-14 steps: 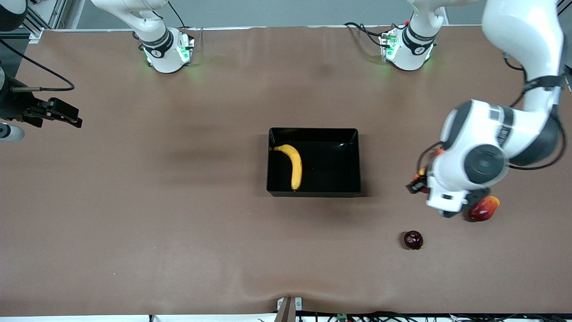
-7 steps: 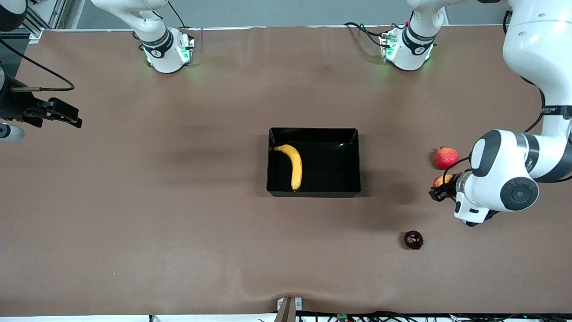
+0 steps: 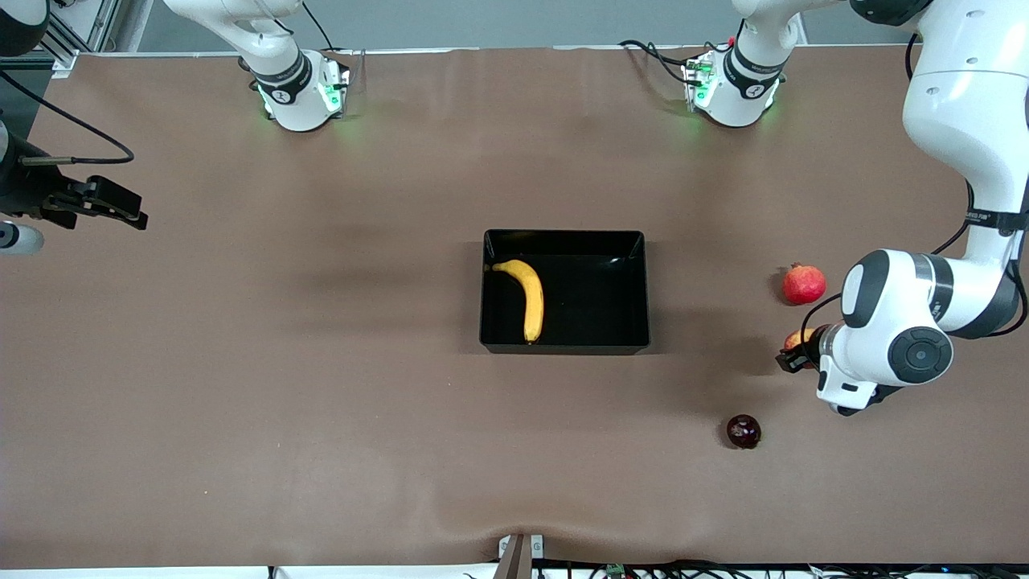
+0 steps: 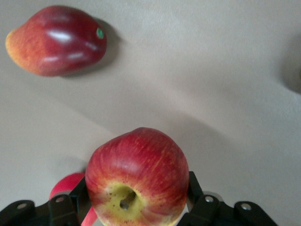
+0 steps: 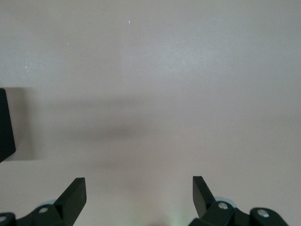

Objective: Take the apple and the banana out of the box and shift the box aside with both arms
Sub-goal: 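Lower the apple beside the mango and open the left gripper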

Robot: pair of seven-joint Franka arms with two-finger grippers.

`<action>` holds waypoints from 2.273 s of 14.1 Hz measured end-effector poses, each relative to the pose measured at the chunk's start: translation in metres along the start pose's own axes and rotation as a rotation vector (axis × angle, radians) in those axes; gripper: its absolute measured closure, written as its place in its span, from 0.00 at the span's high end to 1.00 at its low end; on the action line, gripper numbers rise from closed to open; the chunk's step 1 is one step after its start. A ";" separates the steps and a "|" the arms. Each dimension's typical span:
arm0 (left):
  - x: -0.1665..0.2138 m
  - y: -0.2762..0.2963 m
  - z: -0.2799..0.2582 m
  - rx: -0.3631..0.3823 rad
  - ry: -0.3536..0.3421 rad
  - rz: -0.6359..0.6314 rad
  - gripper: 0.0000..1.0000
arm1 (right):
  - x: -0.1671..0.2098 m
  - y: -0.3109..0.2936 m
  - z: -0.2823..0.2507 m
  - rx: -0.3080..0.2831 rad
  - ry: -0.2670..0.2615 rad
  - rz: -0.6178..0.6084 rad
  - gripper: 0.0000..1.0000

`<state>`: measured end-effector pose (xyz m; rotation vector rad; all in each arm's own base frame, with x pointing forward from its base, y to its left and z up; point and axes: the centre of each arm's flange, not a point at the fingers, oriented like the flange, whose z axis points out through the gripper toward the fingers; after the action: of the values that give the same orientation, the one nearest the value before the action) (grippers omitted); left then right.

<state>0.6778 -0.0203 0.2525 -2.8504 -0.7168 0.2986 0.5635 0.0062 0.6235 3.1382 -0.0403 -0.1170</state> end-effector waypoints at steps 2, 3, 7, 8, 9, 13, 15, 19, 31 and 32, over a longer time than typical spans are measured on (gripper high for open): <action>0.007 0.000 0.010 -0.013 0.018 0.018 0.80 | 0.000 0.000 0.000 0.000 0.000 0.000 1.00; 0.010 -0.001 0.015 -0.013 0.028 0.029 0.80 | 0.000 0.000 0.000 0.000 0.000 0.000 1.00; 0.024 -0.007 0.032 -0.022 0.063 0.089 0.80 | 0.000 0.000 0.000 0.000 0.000 0.000 1.00; 0.025 -0.007 0.036 -0.026 0.064 0.105 0.80 | 0.000 0.000 0.000 0.000 0.000 0.000 1.00; 0.026 -0.006 0.040 -0.028 0.066 0.123 0.80 | 0.000 0.000 0.000 0.000 0.000 0.000 1.00; 0.030 -0.004 0.056 0.000 0.091 0.223 0.80 | 0.000 0.000 0.000 0.000 0.000 0.000 1.00; 0.034 -0.006 0.057 0.003 0.101 0.230 0.80 | 0.000 0.000 0.000 0.000 0.000 0.000 1.00; 0.041 -0.010 0.056 -0.003 0.129 0.263 0.80 | 0.003 0.000 0.004 0.000 -0.007 0.000 1.00; 0.048 0.020 0.045 -0.052 0.204 0.289 0.80 | 0.016 0.000 0.010 0.001 0.033 0.000 1.00; 0.049 0.020 0.045 -0.052 0.205 0.289 0.80 | 0.016 0.000 0.011 0.001 0.032 0.000 1.00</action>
<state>0.7179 -0.0082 0.1971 -2.9739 -0.2774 0.0251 0.5791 0.0061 0.6112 3.1405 -0.0410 -0.0671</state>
